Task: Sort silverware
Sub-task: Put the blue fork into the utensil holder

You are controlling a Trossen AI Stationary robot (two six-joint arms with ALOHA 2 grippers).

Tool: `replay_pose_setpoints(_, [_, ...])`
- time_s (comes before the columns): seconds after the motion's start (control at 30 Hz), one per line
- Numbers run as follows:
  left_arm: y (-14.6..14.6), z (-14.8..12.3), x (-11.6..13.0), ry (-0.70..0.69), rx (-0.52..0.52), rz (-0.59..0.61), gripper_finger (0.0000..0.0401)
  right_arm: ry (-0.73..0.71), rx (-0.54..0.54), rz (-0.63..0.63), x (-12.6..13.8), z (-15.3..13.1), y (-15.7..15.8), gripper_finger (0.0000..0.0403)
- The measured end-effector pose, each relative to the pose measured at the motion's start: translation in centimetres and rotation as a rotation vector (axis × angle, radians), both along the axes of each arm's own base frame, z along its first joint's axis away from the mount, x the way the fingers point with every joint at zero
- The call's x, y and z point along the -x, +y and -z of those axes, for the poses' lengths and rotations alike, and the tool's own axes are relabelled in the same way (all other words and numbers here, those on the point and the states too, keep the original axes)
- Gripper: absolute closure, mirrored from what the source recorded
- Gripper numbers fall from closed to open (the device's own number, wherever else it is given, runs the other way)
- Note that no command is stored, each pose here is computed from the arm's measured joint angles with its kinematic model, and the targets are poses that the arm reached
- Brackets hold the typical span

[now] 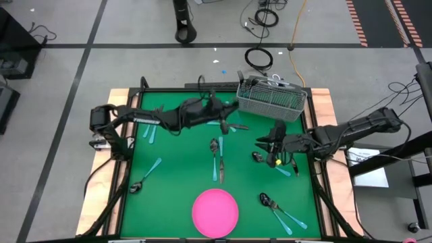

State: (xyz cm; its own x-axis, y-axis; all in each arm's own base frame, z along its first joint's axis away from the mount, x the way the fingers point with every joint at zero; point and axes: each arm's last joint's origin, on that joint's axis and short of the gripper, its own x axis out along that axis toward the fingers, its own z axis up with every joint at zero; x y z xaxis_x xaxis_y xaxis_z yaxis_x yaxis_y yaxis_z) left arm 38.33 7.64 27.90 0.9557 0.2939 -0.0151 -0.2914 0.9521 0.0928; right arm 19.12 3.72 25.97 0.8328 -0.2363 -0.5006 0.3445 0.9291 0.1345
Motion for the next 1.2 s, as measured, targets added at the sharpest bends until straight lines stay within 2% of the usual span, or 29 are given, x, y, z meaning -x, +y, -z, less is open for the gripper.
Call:
replay_pose_setpoints(0.17, [2.9, -3.6, -0.9, 0.067, -0.114, -0.101, 0.0401, 0.005, 0.002, 0.024, 0.4, 2.5, 0.3, 0.0325])
replay_pose_setpoints(0.27, [5.0, -4.8, -0.5, 0.04, -0.126, -0.159, 0.0401, 0.043, 0.007, 0.03, 0.7, 3.7, 0.1, 0.0325])
replay_pose_setpoints(0.4, [7.7, -5.3, 0.5, 0.01, -0.099, -0.225, 0.0401, 0.046, 0.039, 0.026, 0.7, 3.6, -0.2, 0.0325])
replay_pose_setpoints(0.53, [10.0, -3.5, 0.0, -0.012, -0.025, -0.222, 0.0401, 0.029, 0.066, 0.012, 0.8, 3.2, -0.3, 0.0325])
replay_pose_setpoints(0.67, [11.1, -1.6, -1.8, 0.02, -0.014, -0.211, 0.0401, 0.019, 0.081, 0.0, 1.1, 2.9, -0.4, 0.0325])
replay_pose_setpoints(0.8, [11.8, -1.3, -3.3, 0.02, -0.022, -0.207, 0.0401, -0.001, 0.088, -0.004, 1.4, 2.5, -0.5, 0.0325])
replay_pose_setpoints(1.0, [12.9, 0.3, -5.6, 0.114, -0.045, -0.207, 0.0401, -0.007, 0.103, -0.015, 1.6, 2.3, -0.6, 0.0325])
replay_pose_setpoints(1.2, [14.1, 2.5, -6.4, 0.191, 0.02, -0.22, 0.0401, -0.003, 0.111, -0.019, 1.6, 2.3, -0.6, 0.0325])
